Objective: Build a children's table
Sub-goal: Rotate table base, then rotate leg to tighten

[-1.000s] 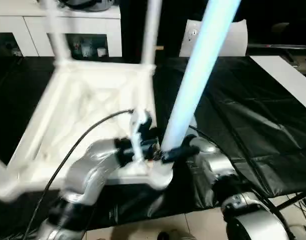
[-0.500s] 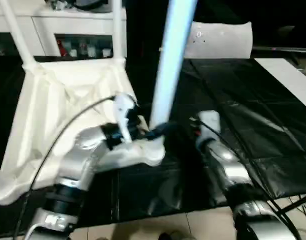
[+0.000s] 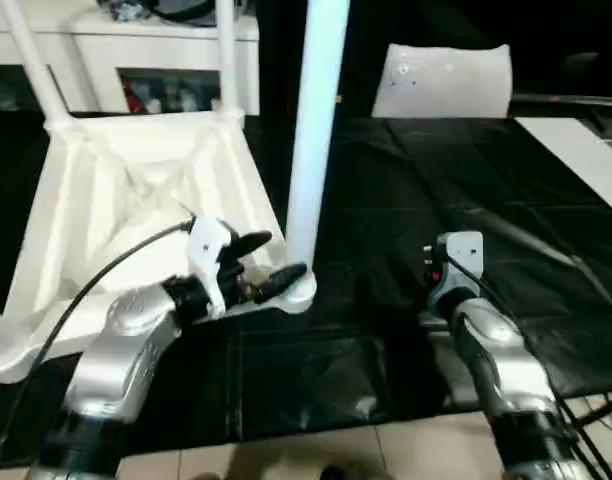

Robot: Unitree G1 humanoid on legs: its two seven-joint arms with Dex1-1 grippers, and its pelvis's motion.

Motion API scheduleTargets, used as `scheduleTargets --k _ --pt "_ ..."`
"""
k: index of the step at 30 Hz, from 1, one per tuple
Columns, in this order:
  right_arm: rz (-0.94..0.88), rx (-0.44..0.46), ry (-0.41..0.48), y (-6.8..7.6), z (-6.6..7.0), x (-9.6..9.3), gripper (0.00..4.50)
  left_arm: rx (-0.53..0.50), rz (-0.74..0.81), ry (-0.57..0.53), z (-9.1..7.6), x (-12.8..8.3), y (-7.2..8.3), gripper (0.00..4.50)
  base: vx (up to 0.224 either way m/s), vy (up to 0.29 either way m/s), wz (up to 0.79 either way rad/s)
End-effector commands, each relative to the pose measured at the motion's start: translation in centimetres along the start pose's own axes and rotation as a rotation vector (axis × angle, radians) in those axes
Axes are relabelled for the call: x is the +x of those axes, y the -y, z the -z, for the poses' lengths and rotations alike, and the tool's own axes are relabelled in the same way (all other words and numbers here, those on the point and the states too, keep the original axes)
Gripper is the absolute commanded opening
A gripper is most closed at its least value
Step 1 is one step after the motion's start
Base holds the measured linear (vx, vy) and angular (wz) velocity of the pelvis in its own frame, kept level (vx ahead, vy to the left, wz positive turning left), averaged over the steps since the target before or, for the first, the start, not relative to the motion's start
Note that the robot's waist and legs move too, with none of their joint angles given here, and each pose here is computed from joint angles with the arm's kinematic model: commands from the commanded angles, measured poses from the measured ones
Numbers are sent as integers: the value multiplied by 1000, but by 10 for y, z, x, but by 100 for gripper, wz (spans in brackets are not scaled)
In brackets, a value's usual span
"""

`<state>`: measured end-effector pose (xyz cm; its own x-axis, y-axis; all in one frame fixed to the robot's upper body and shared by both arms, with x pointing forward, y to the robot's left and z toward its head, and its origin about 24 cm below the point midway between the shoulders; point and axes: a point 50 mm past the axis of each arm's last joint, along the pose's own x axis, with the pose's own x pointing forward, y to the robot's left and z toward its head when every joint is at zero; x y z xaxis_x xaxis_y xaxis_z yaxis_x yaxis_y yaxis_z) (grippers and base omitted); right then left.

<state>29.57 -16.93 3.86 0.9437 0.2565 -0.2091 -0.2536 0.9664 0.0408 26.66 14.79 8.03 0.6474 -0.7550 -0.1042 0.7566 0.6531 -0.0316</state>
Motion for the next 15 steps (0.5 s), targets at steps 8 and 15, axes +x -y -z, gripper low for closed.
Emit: scheduleTargets --k 8,15 --pt "-182 -51 45 -16 -17 -19 450 72 -275 -165 11 -22 -10 419 0 0 0" --pt "-362 -33 80 -37 -28 -32 450 -22 -325 -78 9 -25 -2 419 0 0 0"
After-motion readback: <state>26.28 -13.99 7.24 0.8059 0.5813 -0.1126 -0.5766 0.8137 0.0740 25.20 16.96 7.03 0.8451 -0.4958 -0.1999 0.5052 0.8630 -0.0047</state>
